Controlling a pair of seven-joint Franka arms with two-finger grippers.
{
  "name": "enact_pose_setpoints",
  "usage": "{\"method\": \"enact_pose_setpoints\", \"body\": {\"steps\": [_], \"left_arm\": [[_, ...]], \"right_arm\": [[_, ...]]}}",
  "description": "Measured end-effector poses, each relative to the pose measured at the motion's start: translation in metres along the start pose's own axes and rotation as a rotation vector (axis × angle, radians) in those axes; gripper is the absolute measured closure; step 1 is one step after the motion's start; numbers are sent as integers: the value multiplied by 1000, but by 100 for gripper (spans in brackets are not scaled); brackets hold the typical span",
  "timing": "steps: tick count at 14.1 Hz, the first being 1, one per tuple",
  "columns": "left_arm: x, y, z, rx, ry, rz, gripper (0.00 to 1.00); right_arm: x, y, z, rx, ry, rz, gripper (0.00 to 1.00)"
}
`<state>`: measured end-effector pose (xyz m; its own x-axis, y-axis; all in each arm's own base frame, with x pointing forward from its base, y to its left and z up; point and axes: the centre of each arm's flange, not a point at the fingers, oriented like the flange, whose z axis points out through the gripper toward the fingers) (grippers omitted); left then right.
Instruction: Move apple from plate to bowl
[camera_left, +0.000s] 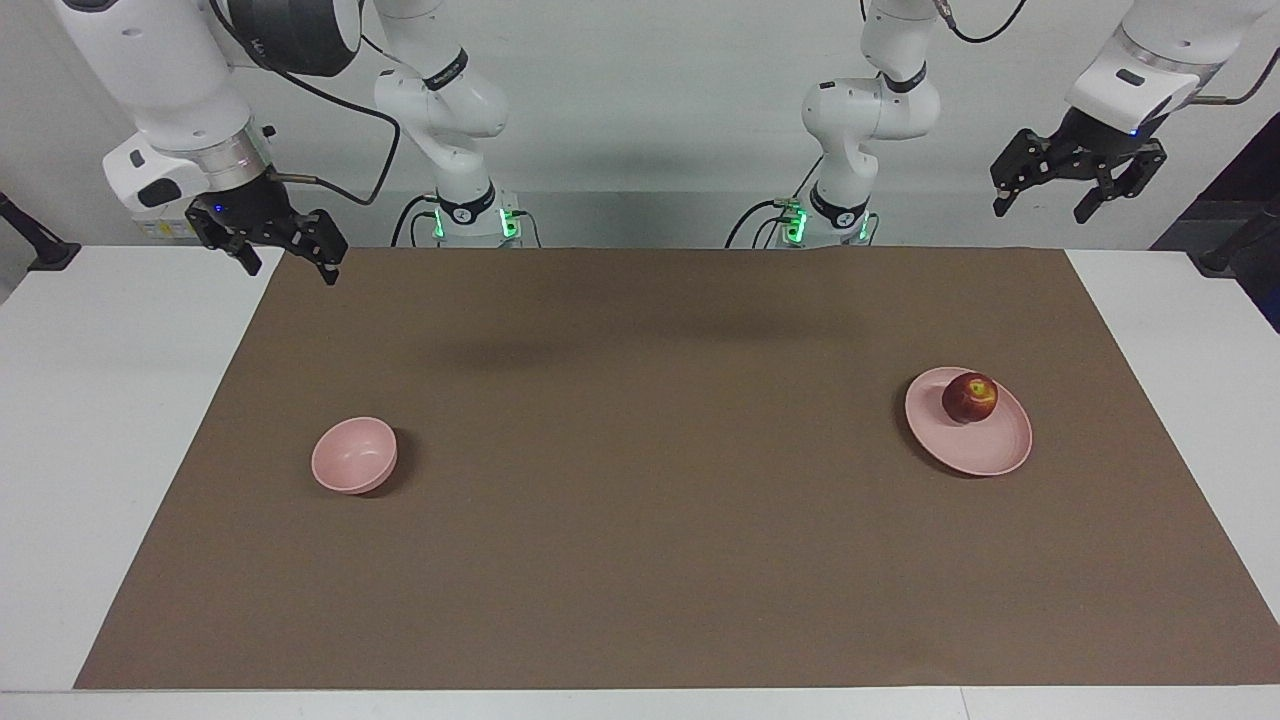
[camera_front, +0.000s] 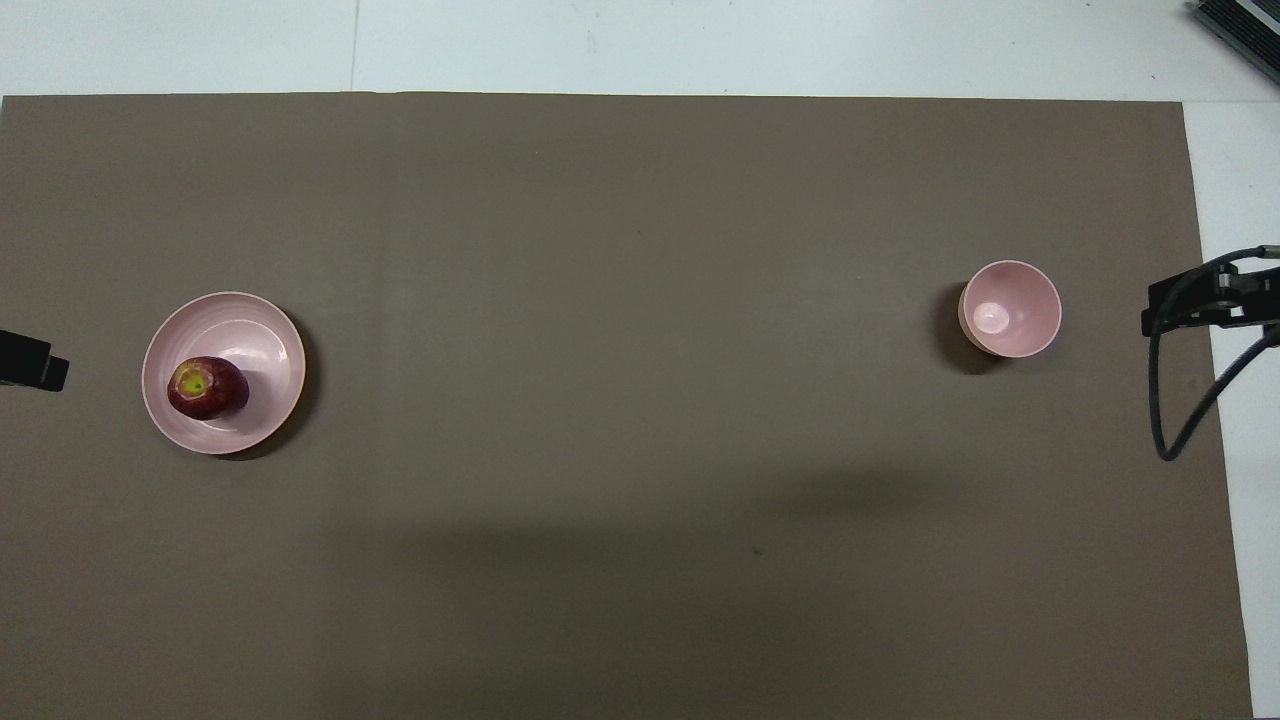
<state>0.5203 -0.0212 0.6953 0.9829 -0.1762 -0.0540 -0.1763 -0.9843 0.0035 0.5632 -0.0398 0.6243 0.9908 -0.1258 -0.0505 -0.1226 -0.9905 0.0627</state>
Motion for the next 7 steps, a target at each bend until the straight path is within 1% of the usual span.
{"method": "enact_pose_setpoints", "body": {"steps": [7], "left_arm": [[0, 2, 0, 0, 0, 5, 0]], "right_arm": [[0, 0, 0, 0, 0, 0, 0]]}}
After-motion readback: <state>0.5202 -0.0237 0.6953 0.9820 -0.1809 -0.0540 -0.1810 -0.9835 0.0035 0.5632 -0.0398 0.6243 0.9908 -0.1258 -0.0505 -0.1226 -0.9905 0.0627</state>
